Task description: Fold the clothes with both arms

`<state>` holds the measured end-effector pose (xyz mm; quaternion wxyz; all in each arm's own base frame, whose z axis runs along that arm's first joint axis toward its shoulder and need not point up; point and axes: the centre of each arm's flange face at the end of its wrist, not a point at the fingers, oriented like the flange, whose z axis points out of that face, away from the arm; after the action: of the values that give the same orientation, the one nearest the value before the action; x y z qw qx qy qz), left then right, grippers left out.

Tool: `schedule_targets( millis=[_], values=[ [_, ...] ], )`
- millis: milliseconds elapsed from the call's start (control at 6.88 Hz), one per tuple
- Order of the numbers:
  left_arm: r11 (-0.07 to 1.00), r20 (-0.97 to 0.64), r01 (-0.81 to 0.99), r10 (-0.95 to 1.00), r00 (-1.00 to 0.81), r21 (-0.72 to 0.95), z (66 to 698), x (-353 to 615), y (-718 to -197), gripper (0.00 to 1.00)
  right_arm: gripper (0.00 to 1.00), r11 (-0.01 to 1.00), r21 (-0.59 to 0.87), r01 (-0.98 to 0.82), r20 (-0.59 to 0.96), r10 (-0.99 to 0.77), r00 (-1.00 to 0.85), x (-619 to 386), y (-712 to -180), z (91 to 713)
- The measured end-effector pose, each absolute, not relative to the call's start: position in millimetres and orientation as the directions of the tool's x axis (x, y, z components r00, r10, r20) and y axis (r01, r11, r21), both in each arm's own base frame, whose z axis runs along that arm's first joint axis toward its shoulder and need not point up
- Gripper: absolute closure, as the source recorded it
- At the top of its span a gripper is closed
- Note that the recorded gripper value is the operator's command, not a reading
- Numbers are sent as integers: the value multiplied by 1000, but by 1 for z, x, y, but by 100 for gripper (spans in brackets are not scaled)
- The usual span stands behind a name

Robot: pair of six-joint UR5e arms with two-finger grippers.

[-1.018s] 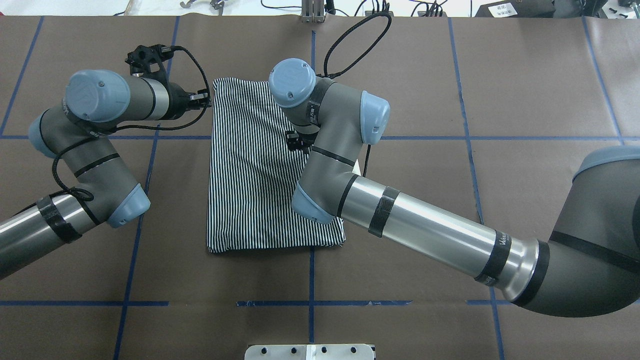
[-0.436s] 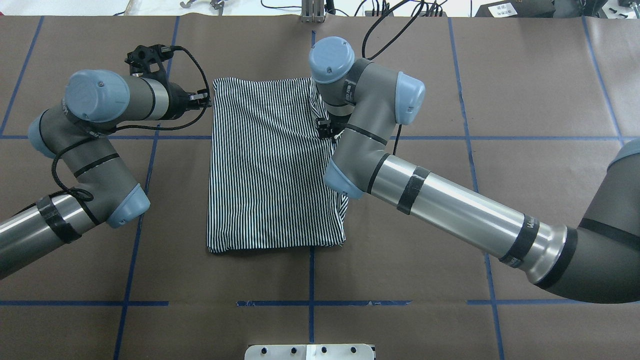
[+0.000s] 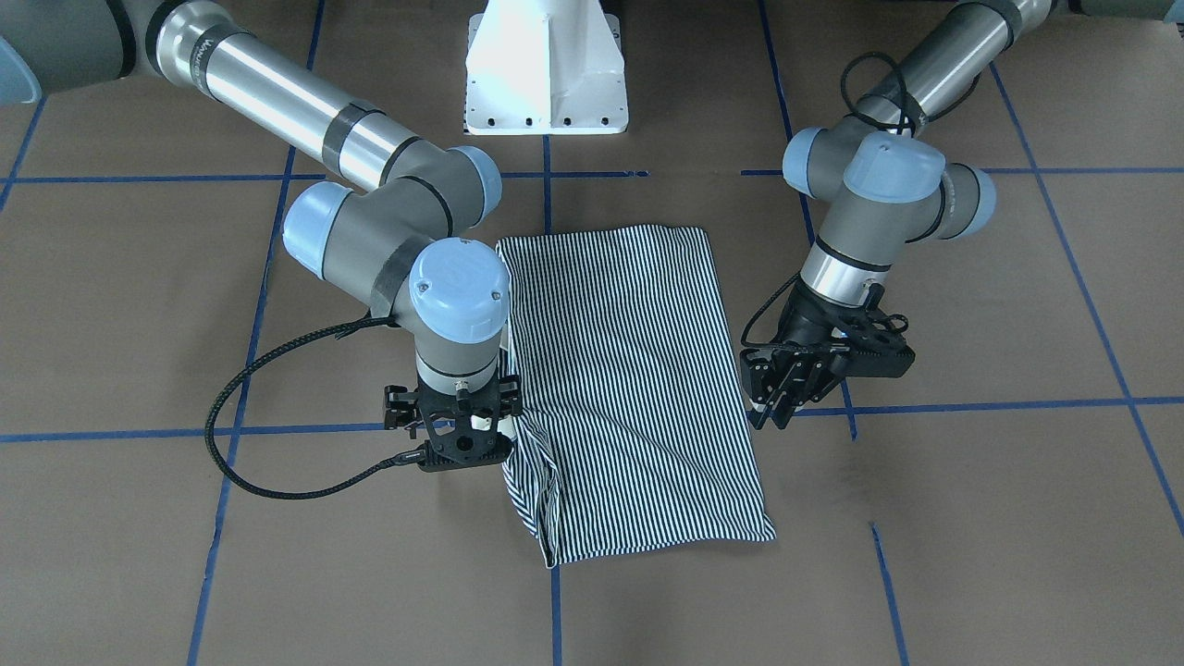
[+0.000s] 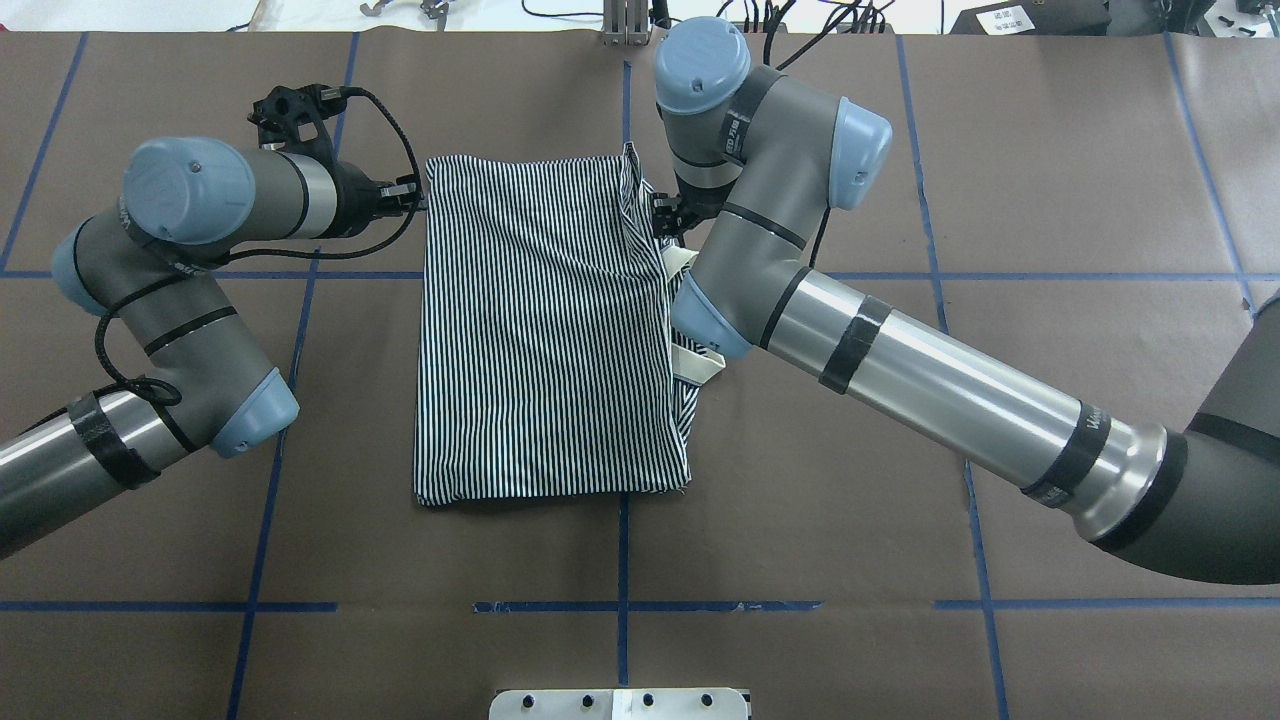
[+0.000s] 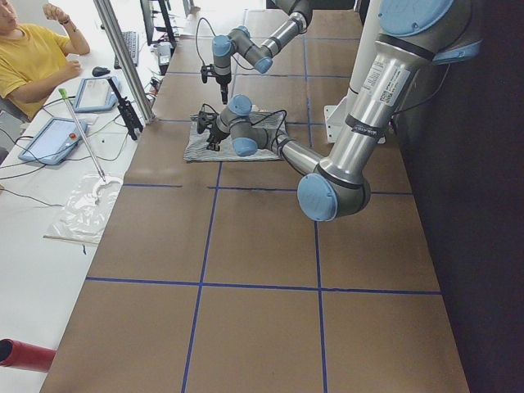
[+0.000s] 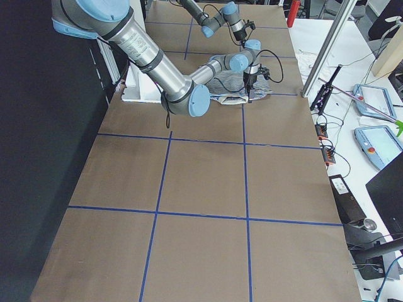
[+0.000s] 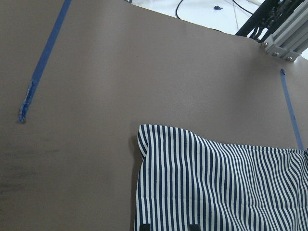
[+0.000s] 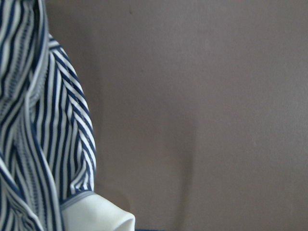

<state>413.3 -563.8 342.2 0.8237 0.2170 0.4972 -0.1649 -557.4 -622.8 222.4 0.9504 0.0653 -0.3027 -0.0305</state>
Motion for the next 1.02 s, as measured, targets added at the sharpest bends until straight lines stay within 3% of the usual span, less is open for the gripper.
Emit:
schedule_targets(
  millis=[436, 1018],
  values=[
    [852, -892, 488, -56, 448, 192, 346, 404, -555, 60, 0, 987, 147, -58, 639, -50, 768, -603, -629, 191],
    [851, -896, 489, -51, 441, 192, 343, 400, -550, 59, 0, 979, 182, -93, 610, -38, 791, -625, -637, 217]
  ],
)
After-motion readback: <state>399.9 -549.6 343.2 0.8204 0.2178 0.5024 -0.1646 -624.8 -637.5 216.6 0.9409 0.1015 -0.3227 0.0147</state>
